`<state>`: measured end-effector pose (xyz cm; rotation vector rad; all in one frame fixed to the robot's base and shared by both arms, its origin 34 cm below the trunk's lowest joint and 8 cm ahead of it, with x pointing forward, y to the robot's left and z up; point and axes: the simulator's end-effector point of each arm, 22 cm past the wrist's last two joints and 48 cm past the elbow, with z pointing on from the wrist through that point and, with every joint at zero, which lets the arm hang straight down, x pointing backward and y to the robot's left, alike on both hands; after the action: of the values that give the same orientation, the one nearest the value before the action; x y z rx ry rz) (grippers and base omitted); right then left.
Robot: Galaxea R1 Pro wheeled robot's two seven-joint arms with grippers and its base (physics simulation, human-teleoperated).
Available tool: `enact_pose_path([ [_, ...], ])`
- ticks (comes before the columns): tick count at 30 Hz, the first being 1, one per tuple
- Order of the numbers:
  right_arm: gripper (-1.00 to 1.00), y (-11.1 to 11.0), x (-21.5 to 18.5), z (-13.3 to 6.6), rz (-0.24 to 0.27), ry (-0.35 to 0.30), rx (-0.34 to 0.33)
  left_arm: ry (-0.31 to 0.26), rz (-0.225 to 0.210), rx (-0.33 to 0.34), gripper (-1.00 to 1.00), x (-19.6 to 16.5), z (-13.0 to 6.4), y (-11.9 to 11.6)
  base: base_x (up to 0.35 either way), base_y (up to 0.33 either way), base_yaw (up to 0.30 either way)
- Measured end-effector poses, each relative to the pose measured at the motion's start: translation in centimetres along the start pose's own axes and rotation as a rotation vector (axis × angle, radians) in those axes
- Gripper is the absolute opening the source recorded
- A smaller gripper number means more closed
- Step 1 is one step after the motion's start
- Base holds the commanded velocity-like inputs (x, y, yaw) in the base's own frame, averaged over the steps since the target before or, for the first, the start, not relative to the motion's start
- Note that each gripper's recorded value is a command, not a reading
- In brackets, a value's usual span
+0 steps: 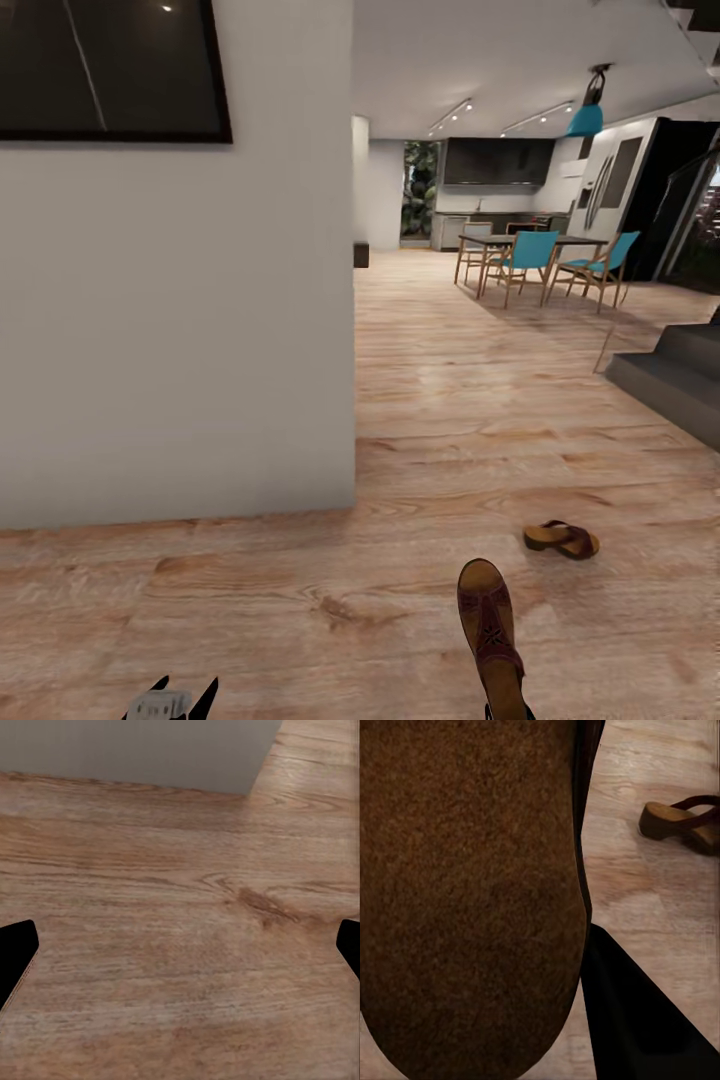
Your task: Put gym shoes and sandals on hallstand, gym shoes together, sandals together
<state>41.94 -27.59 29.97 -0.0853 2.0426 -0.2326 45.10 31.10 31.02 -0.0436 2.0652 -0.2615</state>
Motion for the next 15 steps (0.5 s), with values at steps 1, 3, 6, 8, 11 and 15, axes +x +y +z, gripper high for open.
enact_pose_path([
  [1,-1.00,0.00,-0.01,0.00,0.000,0.000,0.000,0.000,0.000,0.000,1.00,0.00,0.00,0.00,0.136,0.275,-0.300],
  [3,-1.00,0.00,0.00,0.00,0.000,0.000,0.000,0.000,0.000,0.000,1.00,0.00,0.00,0.00,0.137,0.280,-0.300],
  [6,-1.00,0.01,0.01,0.00,0.000,0.001,0.000,0.000,0.000,0.000,1.00,-0.01,0.00,0.01,0.138,0.284,-0.300],
  [8,-1.00,-0.01,0.02,0.00,0.000,0.001,0.000,0.000,0.000,0.000,1.00,-0.01,0.00,0.01,0.138,0.285,-0.300],
  [11,-1.00,-0.01,-0.05,0.02,0.001,-0.001,0.001,0.000,0.000,0.000,1.00,-0.01,0.00,0.01,0.139,0.286,-0.300],
  [15,-1.00,0.04,-0.36,0.09,0.005,-0.008,0.002,0.000,0.000,0.000,1.00,-0.01,0.00,0.01,0.139,0.286,-0.300],
])
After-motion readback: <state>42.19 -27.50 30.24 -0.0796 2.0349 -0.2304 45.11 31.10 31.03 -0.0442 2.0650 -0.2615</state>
